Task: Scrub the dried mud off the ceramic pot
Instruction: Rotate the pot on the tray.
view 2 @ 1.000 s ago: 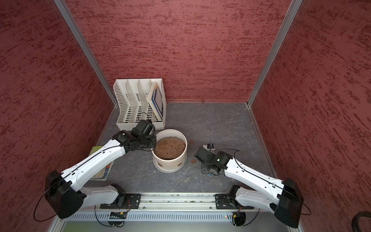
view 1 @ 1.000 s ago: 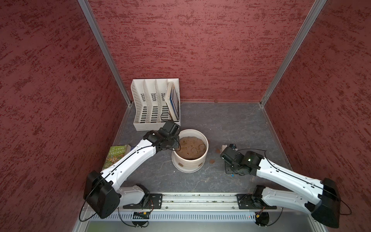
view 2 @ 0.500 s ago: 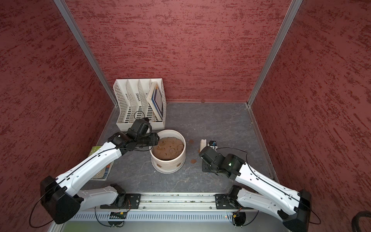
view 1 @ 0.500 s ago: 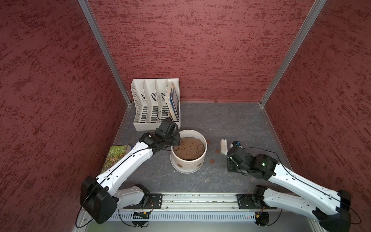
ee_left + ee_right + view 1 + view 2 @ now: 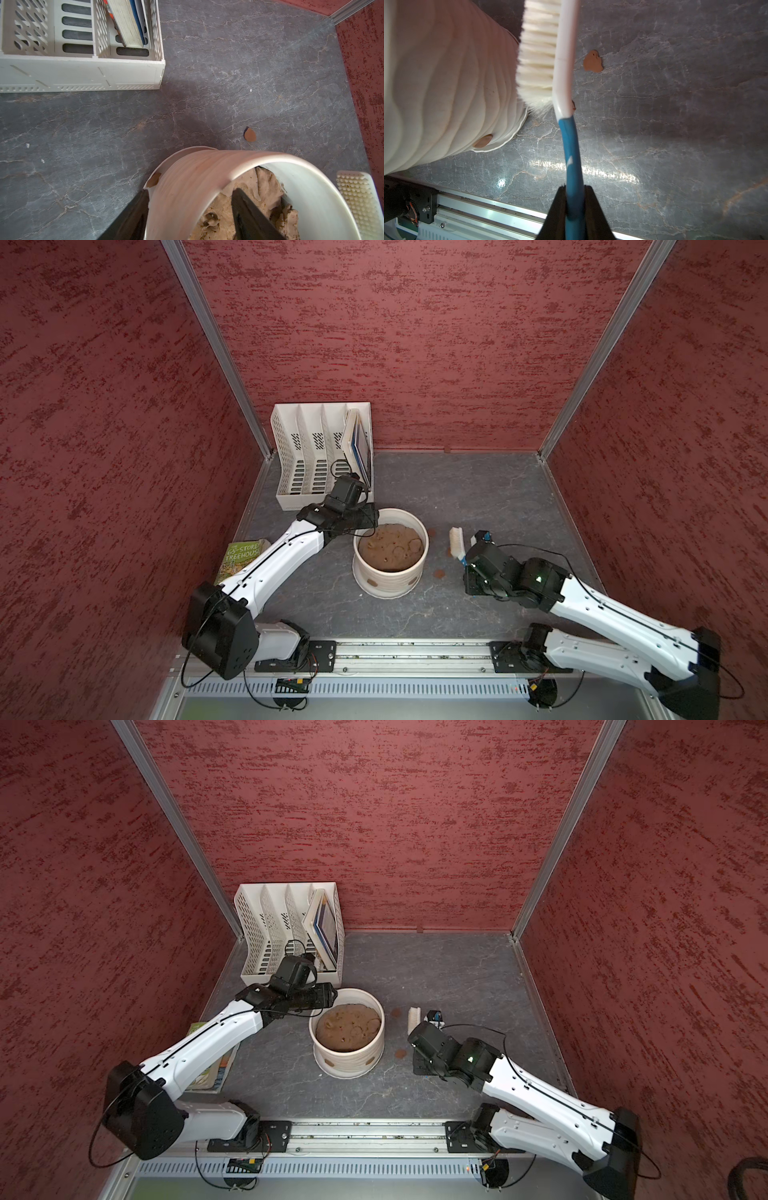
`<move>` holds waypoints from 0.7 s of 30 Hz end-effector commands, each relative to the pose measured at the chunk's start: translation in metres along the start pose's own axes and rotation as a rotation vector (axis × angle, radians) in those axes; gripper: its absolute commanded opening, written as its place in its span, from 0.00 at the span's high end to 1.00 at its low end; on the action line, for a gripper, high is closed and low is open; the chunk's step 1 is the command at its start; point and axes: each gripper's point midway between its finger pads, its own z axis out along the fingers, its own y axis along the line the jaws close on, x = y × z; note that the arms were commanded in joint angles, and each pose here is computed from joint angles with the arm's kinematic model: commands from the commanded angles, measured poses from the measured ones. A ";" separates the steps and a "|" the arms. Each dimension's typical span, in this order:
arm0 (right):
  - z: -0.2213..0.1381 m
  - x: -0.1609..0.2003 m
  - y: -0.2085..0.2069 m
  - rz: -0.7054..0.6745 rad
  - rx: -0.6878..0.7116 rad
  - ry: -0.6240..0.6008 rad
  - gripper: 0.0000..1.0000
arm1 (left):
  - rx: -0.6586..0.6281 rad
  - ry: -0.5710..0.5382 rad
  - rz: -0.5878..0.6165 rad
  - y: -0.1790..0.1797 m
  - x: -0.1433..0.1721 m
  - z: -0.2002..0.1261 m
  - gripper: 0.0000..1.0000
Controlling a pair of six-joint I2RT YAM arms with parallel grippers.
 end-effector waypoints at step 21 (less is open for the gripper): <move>-0.001 -0.015 0.014 -0.035 -0.039 -0.062 1.00 | 0.012 -0.011 0.035 -0.014 -0.020 0.018 0.45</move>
